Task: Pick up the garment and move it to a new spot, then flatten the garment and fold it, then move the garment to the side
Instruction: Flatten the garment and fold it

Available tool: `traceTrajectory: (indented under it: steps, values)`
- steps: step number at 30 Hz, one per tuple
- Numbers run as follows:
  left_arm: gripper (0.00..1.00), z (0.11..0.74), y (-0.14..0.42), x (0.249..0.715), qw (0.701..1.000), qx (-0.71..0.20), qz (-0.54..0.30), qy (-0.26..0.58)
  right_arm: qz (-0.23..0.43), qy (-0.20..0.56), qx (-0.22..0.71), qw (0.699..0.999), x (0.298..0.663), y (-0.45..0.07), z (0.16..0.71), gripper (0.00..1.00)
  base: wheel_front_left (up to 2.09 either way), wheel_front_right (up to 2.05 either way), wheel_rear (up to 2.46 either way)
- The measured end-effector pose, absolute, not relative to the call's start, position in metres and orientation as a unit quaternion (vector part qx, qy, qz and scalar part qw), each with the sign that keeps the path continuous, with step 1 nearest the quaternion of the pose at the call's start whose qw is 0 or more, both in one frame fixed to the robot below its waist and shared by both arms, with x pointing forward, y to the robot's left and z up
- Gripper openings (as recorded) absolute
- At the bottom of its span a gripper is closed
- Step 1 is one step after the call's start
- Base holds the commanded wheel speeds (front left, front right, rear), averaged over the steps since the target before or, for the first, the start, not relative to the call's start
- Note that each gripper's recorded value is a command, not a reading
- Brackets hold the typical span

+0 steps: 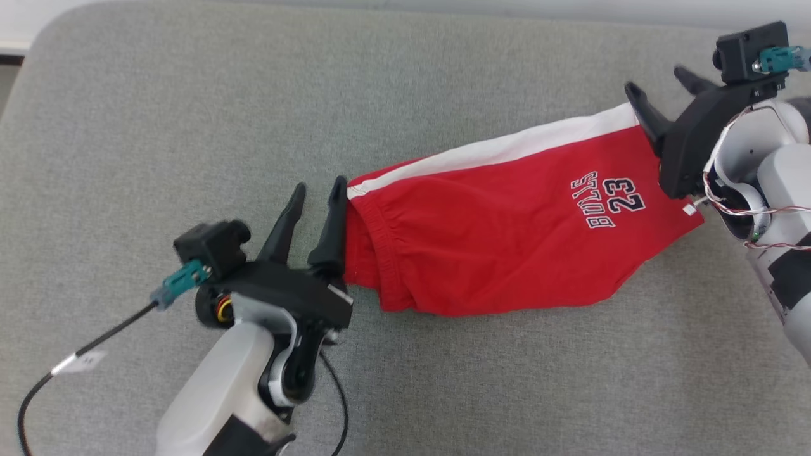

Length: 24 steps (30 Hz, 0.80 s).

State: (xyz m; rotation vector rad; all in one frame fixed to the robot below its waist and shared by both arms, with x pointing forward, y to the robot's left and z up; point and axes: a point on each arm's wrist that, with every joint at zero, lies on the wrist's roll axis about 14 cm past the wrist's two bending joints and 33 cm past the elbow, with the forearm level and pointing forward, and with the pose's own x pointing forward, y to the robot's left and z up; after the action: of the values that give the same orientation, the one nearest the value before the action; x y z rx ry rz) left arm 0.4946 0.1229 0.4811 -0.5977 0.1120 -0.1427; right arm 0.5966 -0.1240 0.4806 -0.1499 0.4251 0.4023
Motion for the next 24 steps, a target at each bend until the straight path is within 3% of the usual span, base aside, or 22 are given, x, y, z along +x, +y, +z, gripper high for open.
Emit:
traceTrajectory:
  steps: [9, 24]
  values:
    - [1.00, 0.500, 0.165, 0.447, 0.976, -0.215, -0.030, -0.007, 0.149, 0.339, 0.021, 0.929, 0.561, -0.155, 0.462, 1.00, 0.00, 0.00, 0.00]
    - [1.00, 0.466, 0.213, 0.365, 0.995, -0.085, 0.058, 0.020, 0.118, 0.406, 0.065, 0.904, 0.552, -0.154, 0.410, 1.00, 0.00, 0.00, 0.00]
